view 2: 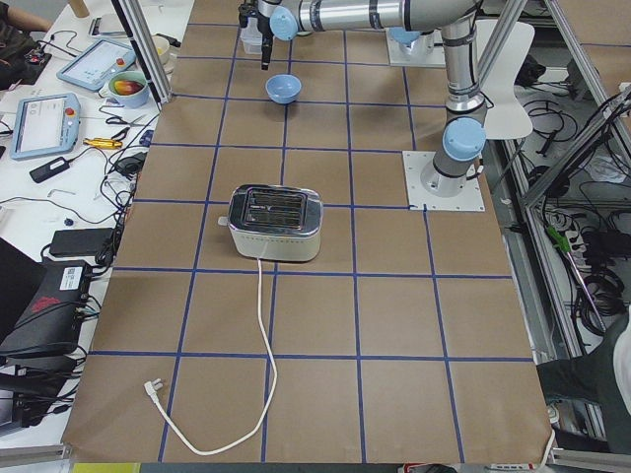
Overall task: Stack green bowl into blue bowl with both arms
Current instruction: 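Release blue bowl and raise left gripper while right gripper grips green bowl, then carry the green bowl with the right gripper over the blue bowl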
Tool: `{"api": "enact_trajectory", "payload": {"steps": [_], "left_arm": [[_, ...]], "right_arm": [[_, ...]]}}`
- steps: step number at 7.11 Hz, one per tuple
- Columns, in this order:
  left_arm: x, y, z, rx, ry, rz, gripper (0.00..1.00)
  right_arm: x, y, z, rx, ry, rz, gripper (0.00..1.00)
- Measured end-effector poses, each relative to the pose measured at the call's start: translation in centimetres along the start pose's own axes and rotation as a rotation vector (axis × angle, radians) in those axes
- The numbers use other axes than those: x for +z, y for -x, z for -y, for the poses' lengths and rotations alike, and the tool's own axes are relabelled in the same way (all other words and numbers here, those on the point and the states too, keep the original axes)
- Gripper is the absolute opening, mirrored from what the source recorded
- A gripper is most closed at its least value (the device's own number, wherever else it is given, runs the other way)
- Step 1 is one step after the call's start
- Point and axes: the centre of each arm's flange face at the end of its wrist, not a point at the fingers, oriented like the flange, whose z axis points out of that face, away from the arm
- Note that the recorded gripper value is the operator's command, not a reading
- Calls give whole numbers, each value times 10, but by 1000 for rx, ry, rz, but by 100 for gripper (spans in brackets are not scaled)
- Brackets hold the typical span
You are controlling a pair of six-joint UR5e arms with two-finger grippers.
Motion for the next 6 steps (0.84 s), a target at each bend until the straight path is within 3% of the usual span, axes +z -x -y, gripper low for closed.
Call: {"api": "enact_trajectory", "payload": {"steps": [3,5,6], "left_arm": [[-89,84,-19,39,69,19,100],[-143,167,-25,105,35,26,100],[-149,197,-37,139,50,31,100]], "right_arm": [[-24,11,7,14,-3,-4,0],[-53,70,18,67,11,14,0],[-61,116,28,104,15,32,0]]}}
